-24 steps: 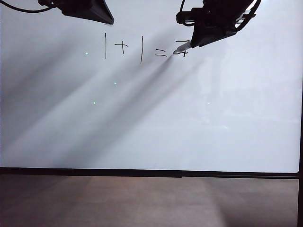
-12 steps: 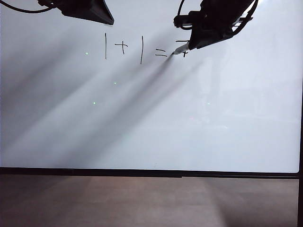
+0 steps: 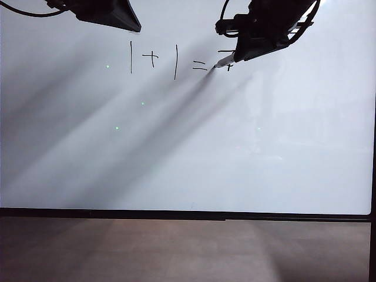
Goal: Reach to the right to find the marker pen, pick it up, and write the answer to the math problem on the whiteboard.
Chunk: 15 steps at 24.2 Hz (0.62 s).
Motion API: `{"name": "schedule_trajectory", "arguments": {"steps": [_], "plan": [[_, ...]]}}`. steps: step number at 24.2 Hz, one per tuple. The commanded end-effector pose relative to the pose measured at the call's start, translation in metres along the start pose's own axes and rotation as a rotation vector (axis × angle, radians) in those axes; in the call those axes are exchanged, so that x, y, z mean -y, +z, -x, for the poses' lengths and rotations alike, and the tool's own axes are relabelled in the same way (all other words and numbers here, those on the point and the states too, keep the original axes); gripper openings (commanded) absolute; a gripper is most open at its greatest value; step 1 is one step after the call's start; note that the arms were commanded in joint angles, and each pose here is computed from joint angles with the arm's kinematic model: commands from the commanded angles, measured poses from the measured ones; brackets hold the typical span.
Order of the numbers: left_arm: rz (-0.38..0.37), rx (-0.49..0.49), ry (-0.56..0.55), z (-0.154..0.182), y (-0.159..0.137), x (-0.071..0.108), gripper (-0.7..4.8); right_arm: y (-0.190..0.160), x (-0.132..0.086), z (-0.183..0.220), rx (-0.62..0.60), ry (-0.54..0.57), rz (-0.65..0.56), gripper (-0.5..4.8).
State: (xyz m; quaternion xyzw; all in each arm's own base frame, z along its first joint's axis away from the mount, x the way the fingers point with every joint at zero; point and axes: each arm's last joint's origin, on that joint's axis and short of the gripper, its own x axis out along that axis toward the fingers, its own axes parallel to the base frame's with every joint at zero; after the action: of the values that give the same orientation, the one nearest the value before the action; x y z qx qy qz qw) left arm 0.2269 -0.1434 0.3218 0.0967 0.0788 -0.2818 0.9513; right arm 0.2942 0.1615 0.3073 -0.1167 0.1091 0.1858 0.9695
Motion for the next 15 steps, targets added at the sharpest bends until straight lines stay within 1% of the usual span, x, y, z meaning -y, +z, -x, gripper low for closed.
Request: {"name": "schedule_trajectory", "arguments": {"steps": [1, 6, 12, 15], "plan": [[-0.003, 0.009, -0.003, 0.001, 0.001, 0.0, -0.05, 0.001, 0.0, -0.002, 0.002, -0.003, 0.001, -0.06], [-0.003, 0.008, -0.003, 0.001, 0.001, 0.0, -0.05, -0.008, -0.002, -0.007, -0.054, 0.004, 0.001, -0.06], [-0.004, 0.003, -0.004, 0.001, 0.001, 0.0, -0.05, -0.016, -0.004, -0.015, -0.086, 0.009, 0.007, -0.06], [-0.004, 0.003, -0.004, 0.001, 0.001, 0.0, -0.05, -0.016, -0.004, -0.015, -0.084, -0.006, 0.007, -0.06]]}}
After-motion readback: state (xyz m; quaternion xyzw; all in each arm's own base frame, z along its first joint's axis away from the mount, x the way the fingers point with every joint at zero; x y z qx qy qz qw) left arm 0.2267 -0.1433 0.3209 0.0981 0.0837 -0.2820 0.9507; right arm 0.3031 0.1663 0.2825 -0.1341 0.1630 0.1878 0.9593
